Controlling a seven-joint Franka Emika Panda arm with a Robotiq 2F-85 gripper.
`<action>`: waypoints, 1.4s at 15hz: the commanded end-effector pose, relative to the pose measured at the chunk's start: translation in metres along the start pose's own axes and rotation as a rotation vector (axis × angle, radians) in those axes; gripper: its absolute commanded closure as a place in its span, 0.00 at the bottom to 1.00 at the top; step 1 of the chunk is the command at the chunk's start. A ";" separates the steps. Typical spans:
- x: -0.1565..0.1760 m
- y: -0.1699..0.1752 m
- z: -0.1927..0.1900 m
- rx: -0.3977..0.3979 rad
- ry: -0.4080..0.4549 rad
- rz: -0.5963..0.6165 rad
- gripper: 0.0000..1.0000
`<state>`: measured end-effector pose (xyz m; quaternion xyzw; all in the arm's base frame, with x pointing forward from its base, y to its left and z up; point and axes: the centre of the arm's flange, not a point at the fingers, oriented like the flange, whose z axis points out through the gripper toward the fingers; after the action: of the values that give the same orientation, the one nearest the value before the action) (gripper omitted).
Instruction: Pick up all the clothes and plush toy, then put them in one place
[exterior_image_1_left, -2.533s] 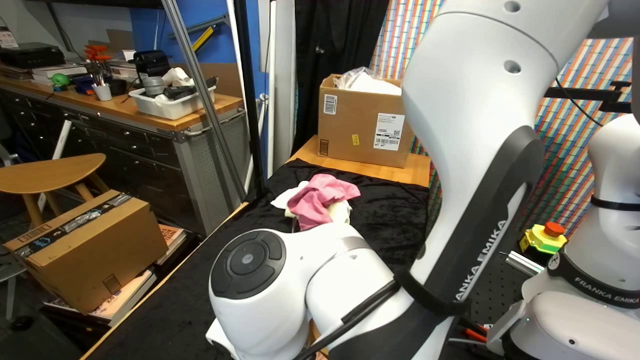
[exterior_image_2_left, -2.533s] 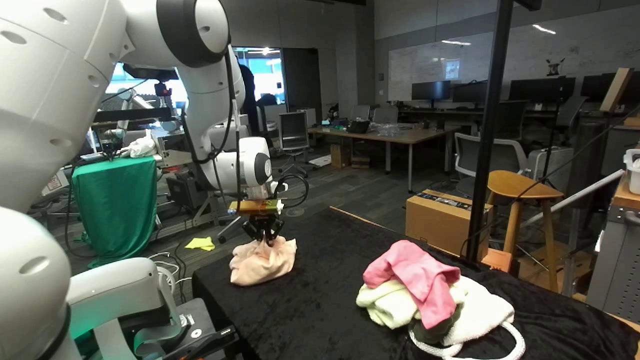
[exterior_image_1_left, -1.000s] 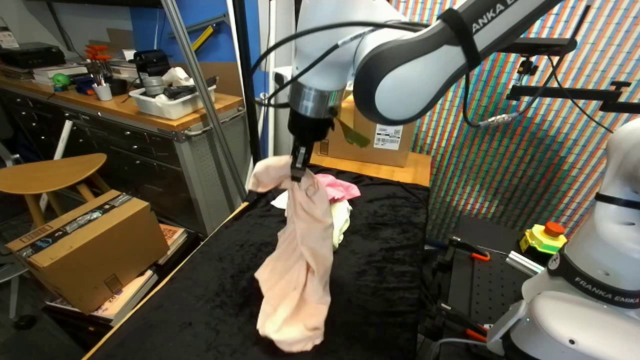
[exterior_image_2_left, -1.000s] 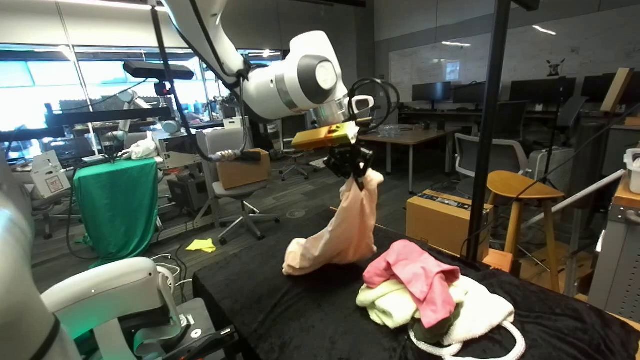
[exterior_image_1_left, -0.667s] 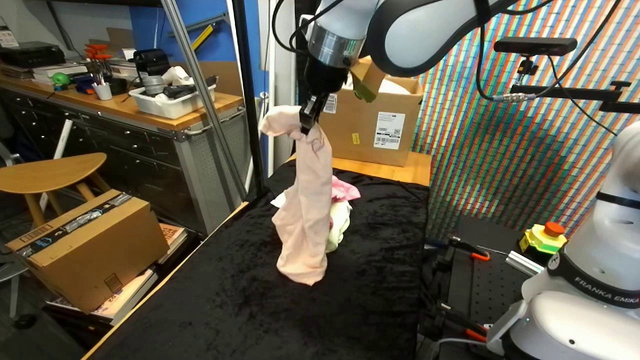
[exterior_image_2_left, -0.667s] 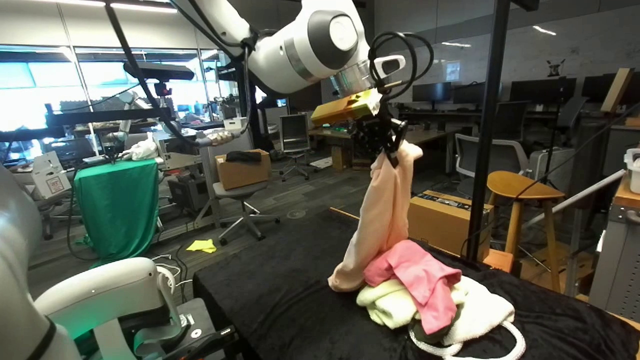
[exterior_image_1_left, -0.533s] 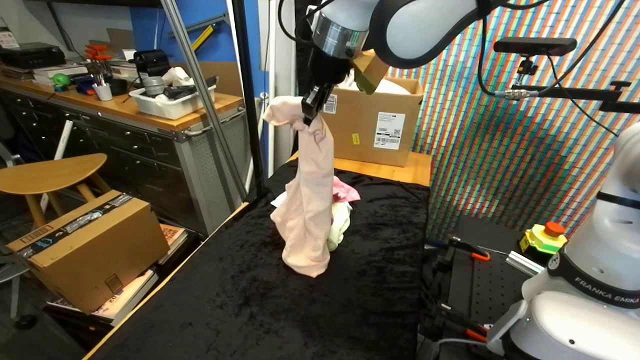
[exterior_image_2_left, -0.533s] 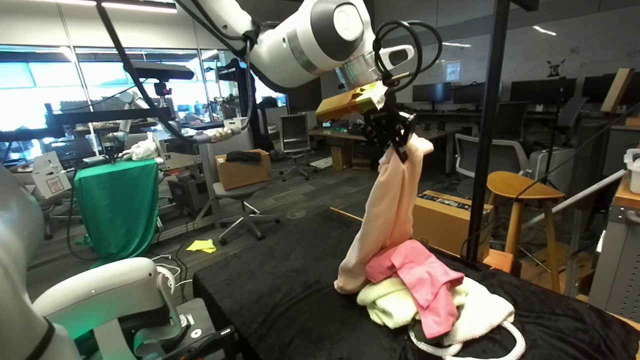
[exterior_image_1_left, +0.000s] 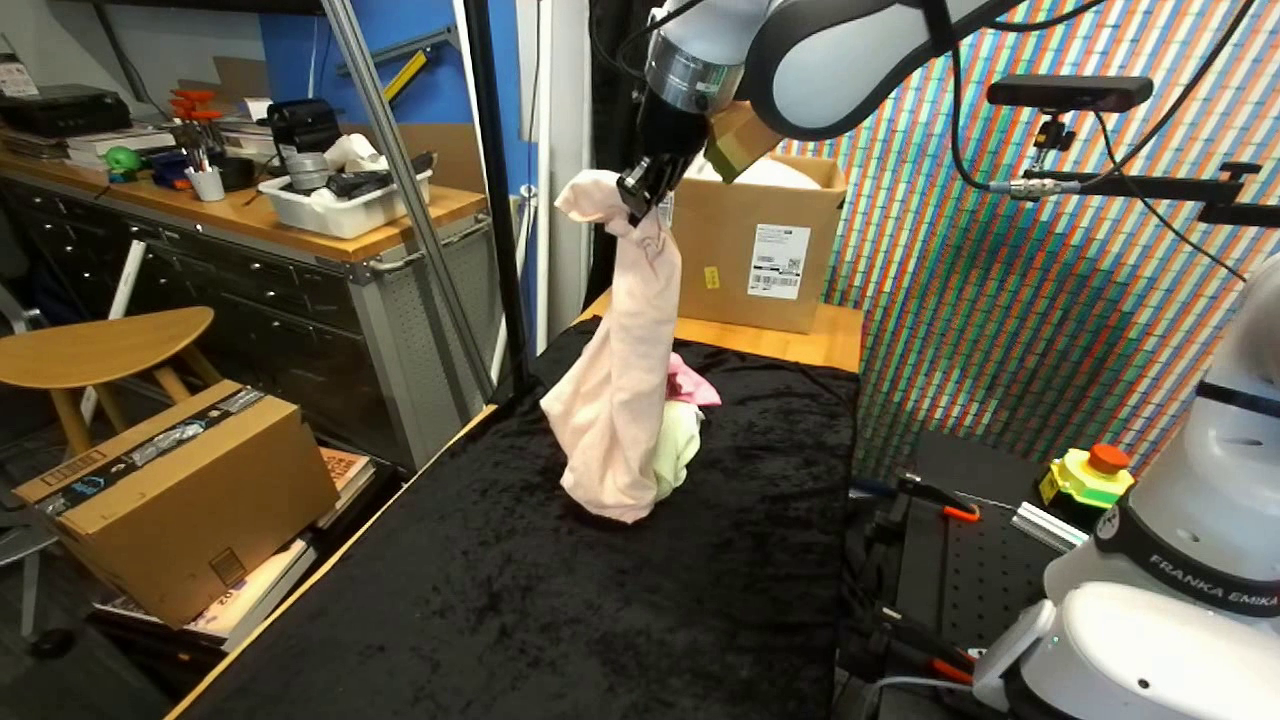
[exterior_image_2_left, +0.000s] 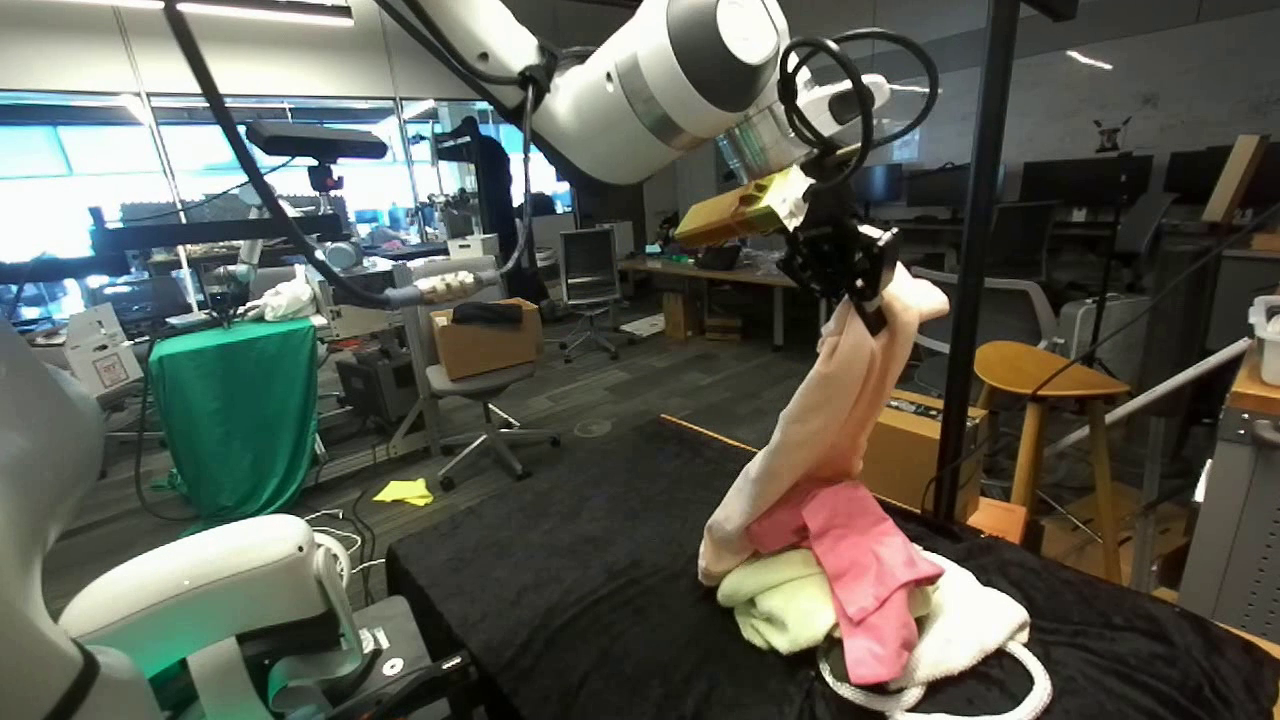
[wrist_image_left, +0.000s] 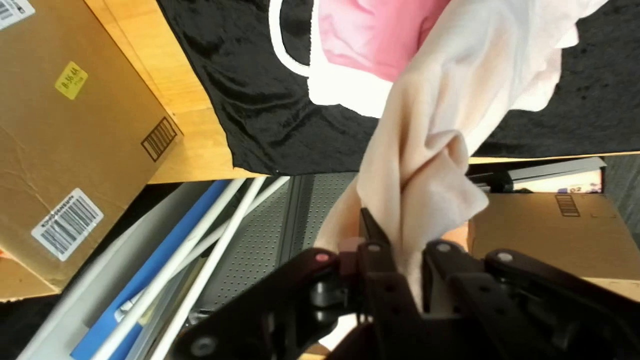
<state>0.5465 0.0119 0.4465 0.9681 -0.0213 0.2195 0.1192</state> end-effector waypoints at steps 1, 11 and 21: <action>0.001 -0.002 0.048 -0.023 -0.025 0.031 0.90; -0.035 -0.037 0.164 -0.012 -0.224 -0.016 0.89; -0.047 -0.045 0.122 0.014 -0.217 -0.061 0.10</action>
<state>0.5780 0.0183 0.2831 0.9869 -0.0160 0.1055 0.1206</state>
